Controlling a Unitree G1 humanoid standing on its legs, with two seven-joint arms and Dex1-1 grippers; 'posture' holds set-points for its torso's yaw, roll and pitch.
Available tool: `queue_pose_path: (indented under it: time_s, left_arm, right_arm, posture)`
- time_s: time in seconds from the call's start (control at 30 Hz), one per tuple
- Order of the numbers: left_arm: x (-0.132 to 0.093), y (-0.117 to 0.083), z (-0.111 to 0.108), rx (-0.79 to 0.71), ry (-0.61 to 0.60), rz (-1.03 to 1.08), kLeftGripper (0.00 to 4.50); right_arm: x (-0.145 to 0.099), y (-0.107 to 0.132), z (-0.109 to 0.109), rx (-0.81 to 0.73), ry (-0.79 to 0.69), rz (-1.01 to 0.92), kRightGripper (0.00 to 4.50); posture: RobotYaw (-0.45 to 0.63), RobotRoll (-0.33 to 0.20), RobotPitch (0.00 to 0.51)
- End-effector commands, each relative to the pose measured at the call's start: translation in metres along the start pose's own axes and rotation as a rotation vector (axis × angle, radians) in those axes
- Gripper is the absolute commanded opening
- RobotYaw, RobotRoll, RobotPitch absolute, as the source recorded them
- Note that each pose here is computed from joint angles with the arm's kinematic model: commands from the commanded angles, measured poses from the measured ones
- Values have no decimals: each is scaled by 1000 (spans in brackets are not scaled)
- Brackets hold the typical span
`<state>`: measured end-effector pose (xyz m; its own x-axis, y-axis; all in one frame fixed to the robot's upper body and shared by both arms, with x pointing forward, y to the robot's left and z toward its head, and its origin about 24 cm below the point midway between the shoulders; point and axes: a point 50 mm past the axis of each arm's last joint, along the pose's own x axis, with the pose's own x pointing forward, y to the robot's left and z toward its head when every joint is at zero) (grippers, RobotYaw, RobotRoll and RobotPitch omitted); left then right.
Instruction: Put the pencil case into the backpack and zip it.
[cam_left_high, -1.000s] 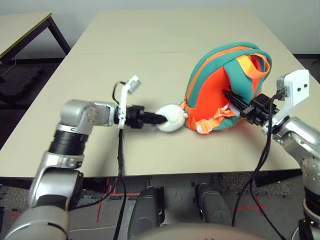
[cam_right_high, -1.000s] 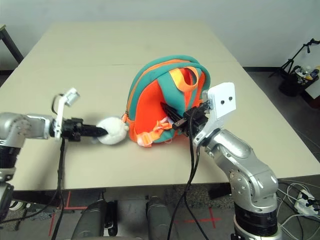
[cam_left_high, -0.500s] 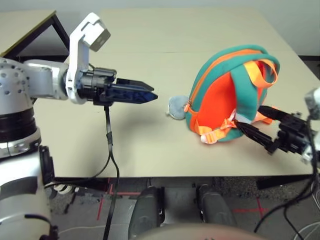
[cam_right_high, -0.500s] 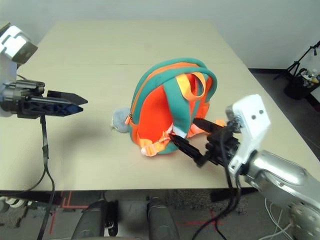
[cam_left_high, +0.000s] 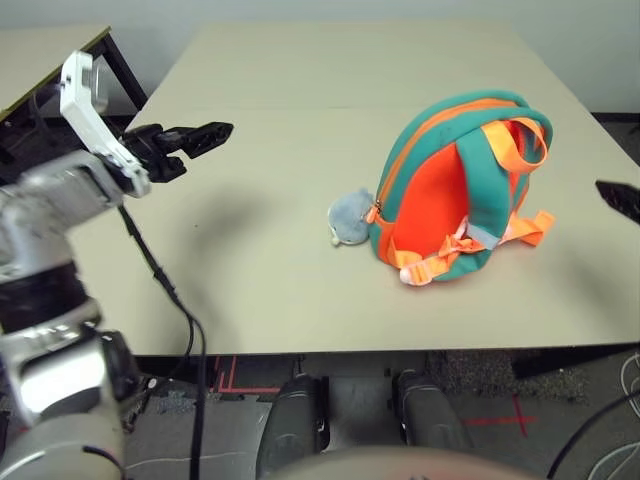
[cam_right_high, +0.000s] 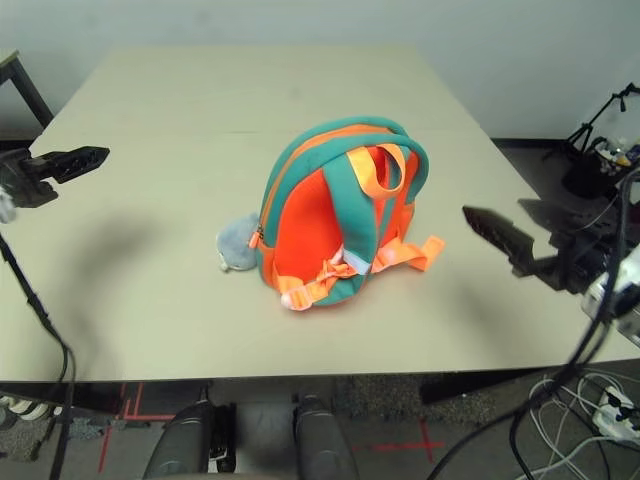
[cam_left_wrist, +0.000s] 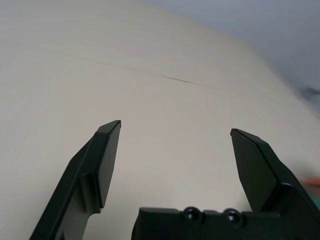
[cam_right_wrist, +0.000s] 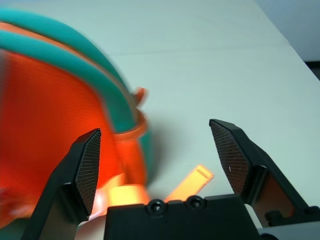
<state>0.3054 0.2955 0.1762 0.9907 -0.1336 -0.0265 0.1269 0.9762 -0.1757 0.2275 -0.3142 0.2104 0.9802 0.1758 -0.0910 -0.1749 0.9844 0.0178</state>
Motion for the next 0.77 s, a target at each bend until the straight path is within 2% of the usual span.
queue_pose_path:
  time_s: [0.03, 0.17, 0.3, 0.5, 0.63, 0.77]
  left_arm:
    - [3, 4, -24, 107, -73, 77, 4500]
    - [4, -4, -48, 192, -67, 49, 4500]
    - [6, -6, -57, 260, -96, 58, 4500]
    - [10, 4, -63, 316, -136, 141, 4500]
    - [9, 15, -63, 326, -146, 215, 4500]
    - [9, 18, -68, 309, -140, 231, 4500]
  right_arm:
    - [18, -20, -23, -19, -24, -76, 4454]
    - [33, -42, -37, -37, -48, -140, 4454]
    - [46, -55, -49, -35, -71, -176, 4454]
    - [56, -58, -67, -22, -67, -168, 4454]
    - [58, -55, -69, -21, -82, -167, 4454]
    - [56, -56, -70, -20, -91, -176, 4454]
  posture:
    - [-26, 0, 75]
    - [-5, 0, 77]
    - [-1, 0, 80]
    - [-33, 0, 91]
    - [-35, 0, 87]
    - [-42, 0, 80]
